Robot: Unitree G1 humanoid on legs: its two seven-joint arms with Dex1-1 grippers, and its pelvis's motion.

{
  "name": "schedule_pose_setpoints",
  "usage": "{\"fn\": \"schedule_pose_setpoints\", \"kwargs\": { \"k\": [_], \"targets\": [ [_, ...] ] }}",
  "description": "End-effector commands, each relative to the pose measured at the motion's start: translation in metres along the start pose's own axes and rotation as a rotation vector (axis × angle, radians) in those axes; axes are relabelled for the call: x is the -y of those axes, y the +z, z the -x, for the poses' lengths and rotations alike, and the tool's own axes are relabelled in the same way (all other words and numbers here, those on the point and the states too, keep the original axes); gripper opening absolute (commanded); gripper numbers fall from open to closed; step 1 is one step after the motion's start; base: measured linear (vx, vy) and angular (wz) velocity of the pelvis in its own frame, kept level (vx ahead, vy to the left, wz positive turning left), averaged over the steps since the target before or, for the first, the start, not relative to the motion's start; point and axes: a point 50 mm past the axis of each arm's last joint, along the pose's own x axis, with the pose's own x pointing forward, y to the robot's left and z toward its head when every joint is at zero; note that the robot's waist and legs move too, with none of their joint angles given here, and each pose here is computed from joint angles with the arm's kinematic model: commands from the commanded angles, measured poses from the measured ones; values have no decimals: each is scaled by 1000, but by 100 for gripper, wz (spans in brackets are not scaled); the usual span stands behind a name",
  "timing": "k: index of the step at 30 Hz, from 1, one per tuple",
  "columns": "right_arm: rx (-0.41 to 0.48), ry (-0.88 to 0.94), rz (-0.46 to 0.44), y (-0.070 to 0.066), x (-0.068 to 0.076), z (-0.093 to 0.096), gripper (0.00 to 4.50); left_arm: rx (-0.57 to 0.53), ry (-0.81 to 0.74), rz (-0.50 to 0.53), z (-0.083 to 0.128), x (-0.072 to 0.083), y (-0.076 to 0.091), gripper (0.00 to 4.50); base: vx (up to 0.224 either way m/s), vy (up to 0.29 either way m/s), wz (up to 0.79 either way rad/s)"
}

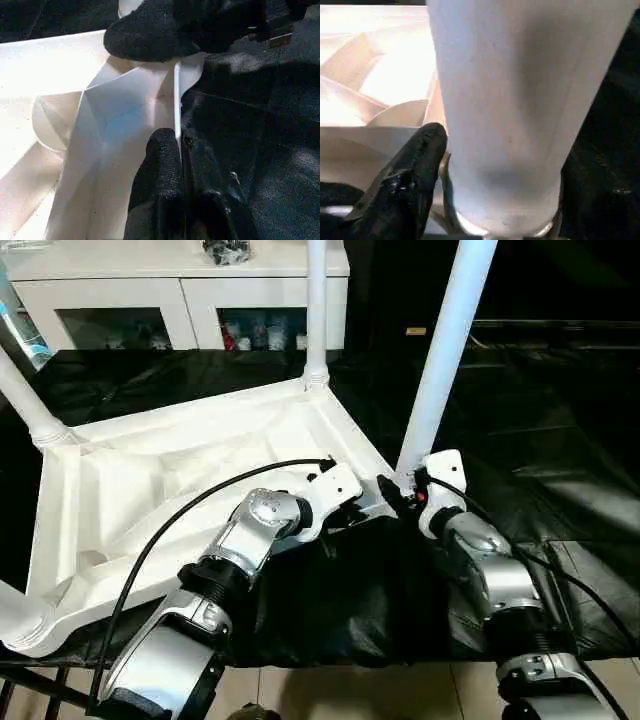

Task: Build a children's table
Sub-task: Rotate leg to tighten

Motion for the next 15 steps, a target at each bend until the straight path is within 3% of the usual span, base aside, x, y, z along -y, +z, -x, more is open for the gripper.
{"fn": "schedule_pose_setpoints", "kwargs": {
  "k": [1,4,9,15],
  "targets": [
    [15,214,24,2,-30,-6,374,104,-98,-55,-10,16,22,0,0,0,0],
    [18,243,41,2,-27,-2,374,111,-116,-67,-7,16,20,0,0,0,0],
    [-5,533,109,3,-15,26,374,97,-232,-100,16,12,4,0,0,0,0],
    [-61,758,177,2,-17,44,374,78,-324,-121,32,9,-4,0,0,0,0]
  ]
}}
